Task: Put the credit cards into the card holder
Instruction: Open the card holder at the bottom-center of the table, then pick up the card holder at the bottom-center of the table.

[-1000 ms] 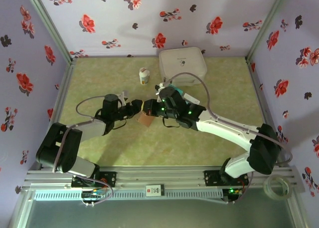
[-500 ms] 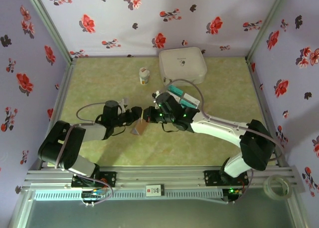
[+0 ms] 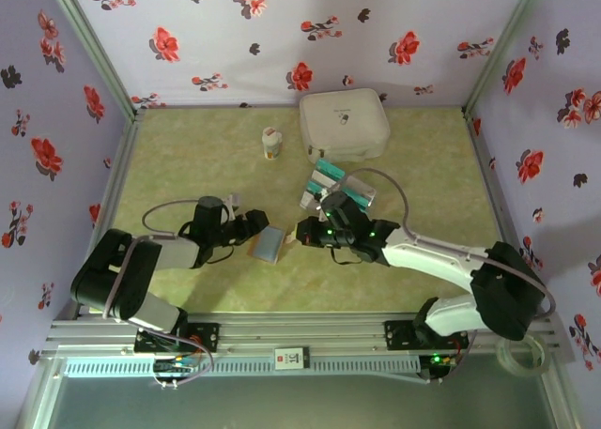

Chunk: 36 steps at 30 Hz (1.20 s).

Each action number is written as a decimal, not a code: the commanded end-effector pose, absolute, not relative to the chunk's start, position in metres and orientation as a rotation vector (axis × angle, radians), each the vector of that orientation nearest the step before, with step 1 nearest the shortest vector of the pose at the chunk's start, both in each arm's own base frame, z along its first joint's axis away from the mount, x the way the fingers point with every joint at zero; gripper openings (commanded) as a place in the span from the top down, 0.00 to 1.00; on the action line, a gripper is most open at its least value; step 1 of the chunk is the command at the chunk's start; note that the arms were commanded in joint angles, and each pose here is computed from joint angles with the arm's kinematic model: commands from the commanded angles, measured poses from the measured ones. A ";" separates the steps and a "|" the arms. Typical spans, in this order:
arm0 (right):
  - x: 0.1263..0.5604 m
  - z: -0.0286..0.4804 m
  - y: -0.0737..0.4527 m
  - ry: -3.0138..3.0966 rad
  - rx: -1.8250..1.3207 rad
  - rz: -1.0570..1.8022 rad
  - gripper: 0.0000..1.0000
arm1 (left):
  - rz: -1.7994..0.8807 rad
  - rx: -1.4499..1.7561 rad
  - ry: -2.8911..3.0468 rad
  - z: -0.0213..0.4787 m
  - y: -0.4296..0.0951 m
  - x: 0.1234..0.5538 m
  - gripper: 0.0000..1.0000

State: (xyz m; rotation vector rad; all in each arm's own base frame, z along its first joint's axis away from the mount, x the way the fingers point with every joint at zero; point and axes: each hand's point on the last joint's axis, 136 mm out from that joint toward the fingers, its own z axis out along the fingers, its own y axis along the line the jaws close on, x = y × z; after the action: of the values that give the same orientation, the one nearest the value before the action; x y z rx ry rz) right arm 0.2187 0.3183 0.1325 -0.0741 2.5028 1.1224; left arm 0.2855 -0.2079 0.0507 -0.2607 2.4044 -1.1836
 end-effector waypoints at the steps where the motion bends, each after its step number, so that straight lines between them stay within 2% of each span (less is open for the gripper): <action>1: 0.219 0.127 0.303 2.487 -0.071 1.093 1.00 | -1.046 -0.225 2.486 0.041 -0.195 0.279 0.29; 12: 0.214 0.106 0.283 2.509 -0.022 1.051 1.00 | -0.826 -0.071 2.675 0.026 -0.189 0.258 0.28; 21: 0.213 0.082 0.265 2.547 0.028 0.967 1.00 | -0.816 0.011 2.731 0.017 -0.203 0.254 0.29; 26: 0.215 0.063 0.254 2.578 0.066 0.911 1.00 | -0.872 0.048 2.733 0.018 -0.215 0.251 0.37; 30: 0.217 0.056 0.251 2.587 0.079 0.893 1.00 | -0.897 0.059 2.727 0.021 -0.220 0.250 0.53; 32: 0.218 0.053 0.250 2.593 0.080 0.877 0.94 | -0.917 0.061 2.722 0.023 -0.223 0.249 0.62; 34: 0.218 0.051 0.247 2.605 0.079 0.851 0.79 | -0.944 0.056 2.711 0.026 -0.225 0.249 0.69; 36: 0.217 0.051 0.244 2.615 0.072 0.819 0.69 | -0.968 0.050 2.699 0.031 -0.228 0.248 0.72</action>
State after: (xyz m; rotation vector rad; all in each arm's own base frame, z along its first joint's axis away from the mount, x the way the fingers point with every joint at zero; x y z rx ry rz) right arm 0.2124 0.2520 0.0537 0.0714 2.6188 0.8864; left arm 0.2553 -0.2202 0.0265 0.0377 2.6952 -0.8976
